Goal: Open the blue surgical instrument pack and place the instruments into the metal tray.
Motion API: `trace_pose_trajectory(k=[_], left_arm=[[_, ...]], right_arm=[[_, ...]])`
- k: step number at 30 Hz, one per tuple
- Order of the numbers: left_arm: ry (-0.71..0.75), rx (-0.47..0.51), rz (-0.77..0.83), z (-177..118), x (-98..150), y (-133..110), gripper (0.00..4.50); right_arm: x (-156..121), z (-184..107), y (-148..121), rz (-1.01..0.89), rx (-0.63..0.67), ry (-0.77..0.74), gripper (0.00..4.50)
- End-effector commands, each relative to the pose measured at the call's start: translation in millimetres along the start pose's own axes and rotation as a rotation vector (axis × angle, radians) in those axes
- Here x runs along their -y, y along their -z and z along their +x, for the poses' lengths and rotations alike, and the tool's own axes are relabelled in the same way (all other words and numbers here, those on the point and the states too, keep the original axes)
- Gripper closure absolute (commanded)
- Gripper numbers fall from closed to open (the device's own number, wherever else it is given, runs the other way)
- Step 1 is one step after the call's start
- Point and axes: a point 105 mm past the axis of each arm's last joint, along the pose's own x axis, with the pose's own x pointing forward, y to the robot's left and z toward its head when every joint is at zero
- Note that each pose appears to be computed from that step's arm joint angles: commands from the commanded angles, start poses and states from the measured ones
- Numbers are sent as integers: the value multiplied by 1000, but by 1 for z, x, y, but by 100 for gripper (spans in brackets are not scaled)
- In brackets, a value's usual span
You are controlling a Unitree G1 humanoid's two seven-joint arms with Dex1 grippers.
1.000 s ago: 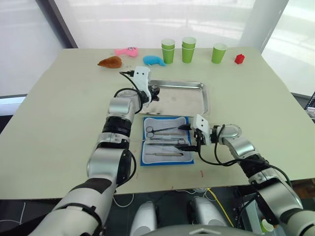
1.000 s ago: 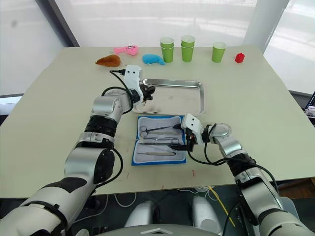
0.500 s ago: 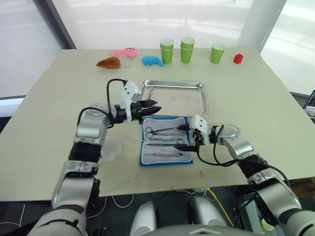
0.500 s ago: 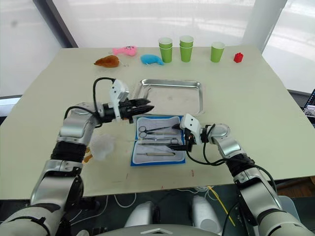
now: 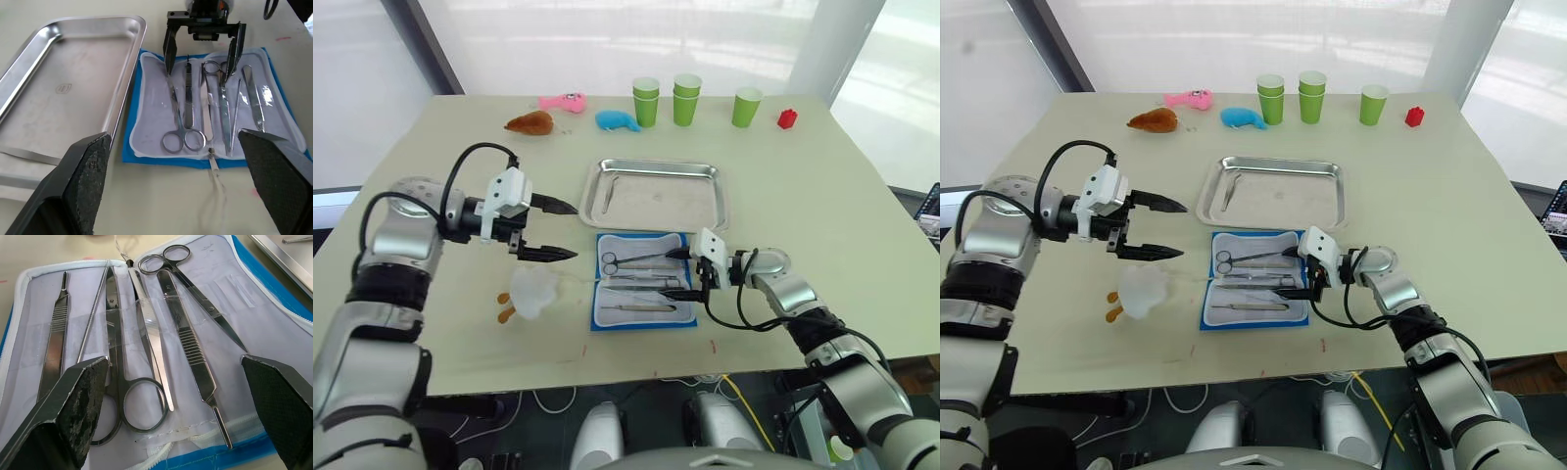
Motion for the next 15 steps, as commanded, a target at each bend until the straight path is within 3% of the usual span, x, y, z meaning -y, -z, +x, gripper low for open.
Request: trace_pose_trajectory(k=[1,15], left_arm=[[97,2,93,-6,9,-18,1],[164,30,116,-3,21,-21,1]], right_arm=[[-29,-13,95,197,-310,-9,0],[-32,-17,85,121,-204,-60,0]])
